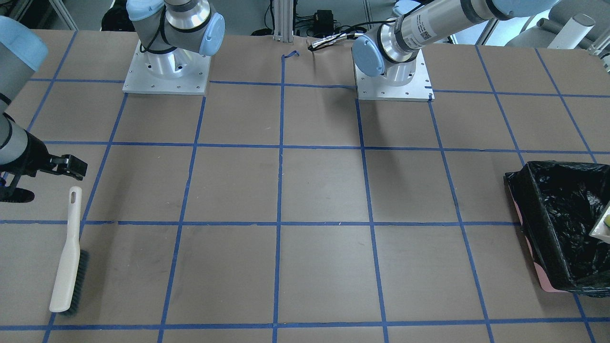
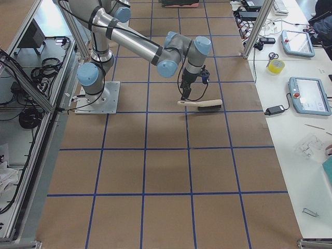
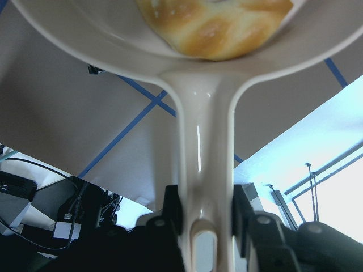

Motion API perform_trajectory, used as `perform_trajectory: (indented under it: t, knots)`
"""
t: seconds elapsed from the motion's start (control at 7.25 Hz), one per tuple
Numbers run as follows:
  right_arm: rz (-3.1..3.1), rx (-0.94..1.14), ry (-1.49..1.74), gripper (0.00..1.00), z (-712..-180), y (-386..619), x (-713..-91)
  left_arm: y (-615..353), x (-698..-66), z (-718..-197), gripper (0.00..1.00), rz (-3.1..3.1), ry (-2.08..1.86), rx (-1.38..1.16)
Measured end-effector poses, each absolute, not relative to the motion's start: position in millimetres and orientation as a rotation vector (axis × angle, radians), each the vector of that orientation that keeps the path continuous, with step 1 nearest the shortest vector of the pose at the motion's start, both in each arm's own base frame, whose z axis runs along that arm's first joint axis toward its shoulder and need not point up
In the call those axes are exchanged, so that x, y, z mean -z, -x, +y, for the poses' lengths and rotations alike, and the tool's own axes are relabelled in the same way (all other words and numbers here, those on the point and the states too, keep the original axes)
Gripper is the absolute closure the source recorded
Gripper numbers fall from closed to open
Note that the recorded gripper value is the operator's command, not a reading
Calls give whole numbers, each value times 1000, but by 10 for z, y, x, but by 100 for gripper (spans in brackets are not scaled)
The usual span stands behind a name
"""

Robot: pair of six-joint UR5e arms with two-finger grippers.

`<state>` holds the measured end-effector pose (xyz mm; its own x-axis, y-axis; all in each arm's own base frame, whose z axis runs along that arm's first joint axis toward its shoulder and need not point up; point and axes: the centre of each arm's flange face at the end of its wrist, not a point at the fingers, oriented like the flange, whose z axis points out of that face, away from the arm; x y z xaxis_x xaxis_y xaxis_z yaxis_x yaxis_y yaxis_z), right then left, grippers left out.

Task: Sweep and dump trash into bin
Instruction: 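Release the brush and raise the right gripper away from it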

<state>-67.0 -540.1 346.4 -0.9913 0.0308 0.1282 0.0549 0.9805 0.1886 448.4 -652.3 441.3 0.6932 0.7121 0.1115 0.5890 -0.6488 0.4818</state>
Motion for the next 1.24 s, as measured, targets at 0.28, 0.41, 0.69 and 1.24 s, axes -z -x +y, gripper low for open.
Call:
perform_trajectory:
  t: [0.28, 0.41, 0.69, 1.24]
  knots:
    - [-3022, 197, 200, 0, -5105, 364, -4037, -4360, -4491, -6539, 100, 984, -2470, -420]
    - [-3036, 140, 237, 0, -5010, 118, -4224, -4256, -4519, -6565, 100, 962, -2457, -444]
    - [-3041, 72, 198, 0, -4897, -524, -4385, -4119, -4467, -6521, 100, 918, -2404, -504]
    - [-3062, 9, 36, 0, -4865, -1205, -4396, -3982, -4453, -6380, 100, 888, -2376, -526]
